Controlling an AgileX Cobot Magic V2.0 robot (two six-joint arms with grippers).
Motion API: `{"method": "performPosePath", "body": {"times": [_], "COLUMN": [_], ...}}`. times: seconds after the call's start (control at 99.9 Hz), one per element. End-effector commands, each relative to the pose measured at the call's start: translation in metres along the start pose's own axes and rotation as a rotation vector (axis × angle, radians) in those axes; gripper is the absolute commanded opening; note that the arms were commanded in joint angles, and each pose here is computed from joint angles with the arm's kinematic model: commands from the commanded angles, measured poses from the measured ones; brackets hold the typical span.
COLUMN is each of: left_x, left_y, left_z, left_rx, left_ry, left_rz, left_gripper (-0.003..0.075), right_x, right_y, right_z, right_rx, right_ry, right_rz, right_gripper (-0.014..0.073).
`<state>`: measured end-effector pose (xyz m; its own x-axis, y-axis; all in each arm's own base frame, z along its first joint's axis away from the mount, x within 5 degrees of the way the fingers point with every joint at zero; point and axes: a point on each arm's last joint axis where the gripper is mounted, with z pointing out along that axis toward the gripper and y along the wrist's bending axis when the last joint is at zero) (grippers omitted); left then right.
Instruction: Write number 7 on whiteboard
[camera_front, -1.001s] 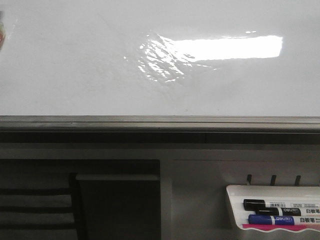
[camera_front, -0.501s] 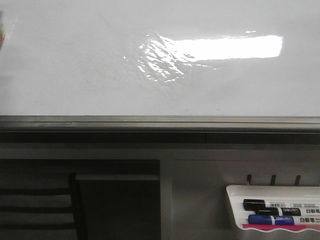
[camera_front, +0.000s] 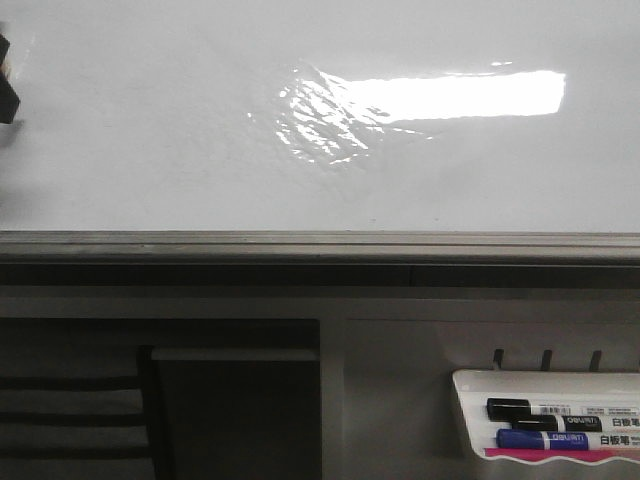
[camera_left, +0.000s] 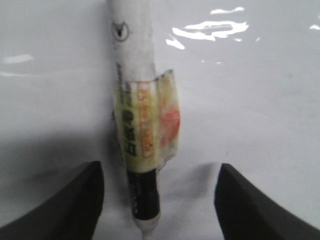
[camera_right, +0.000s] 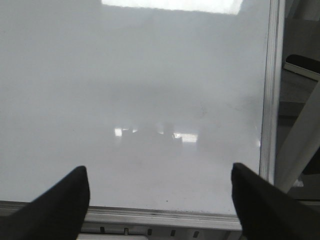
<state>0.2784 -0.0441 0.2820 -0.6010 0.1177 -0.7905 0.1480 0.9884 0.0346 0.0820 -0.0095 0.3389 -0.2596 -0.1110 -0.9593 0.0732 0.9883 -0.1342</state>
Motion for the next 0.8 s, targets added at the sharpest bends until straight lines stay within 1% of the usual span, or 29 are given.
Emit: {"method": "performPosePath", "body": {"times": [0.0,0.11,0.29,0.791], "left_x": [-0.020,-0.019,-0.015,-0.015], "left_y": [0.001,0.000,0.000,0.000], "left_z": [-0.010,-0.004,0.006,0.006], "left_rx": [0.005,0.007,0.008,0.007], "left_ry": [-0.126,-0.118,-0.089,-0.087], "left_rz": [-0.011,-0.011,-0.010,-0.010], "left_gripper": [0.0329,0.0260,0.0213,0.0073], "right_x": [-0.017,-0.017,-0.017,-0.017], "right_y": [-0.002,-0.002,-0.002,-0.002], "right_z": [-0.002,-0.002,-0.002,-0.002], "right_rx": [0.012,0.012,0.012,0.012], "right_ry": [-0.098,-0.098,-0.098,-0.098], "right_rz": [-0.022,-0.022,-0.022,-0.022], "right_gripper": [0.0526,0.0526,0.0525,0.0524]}}
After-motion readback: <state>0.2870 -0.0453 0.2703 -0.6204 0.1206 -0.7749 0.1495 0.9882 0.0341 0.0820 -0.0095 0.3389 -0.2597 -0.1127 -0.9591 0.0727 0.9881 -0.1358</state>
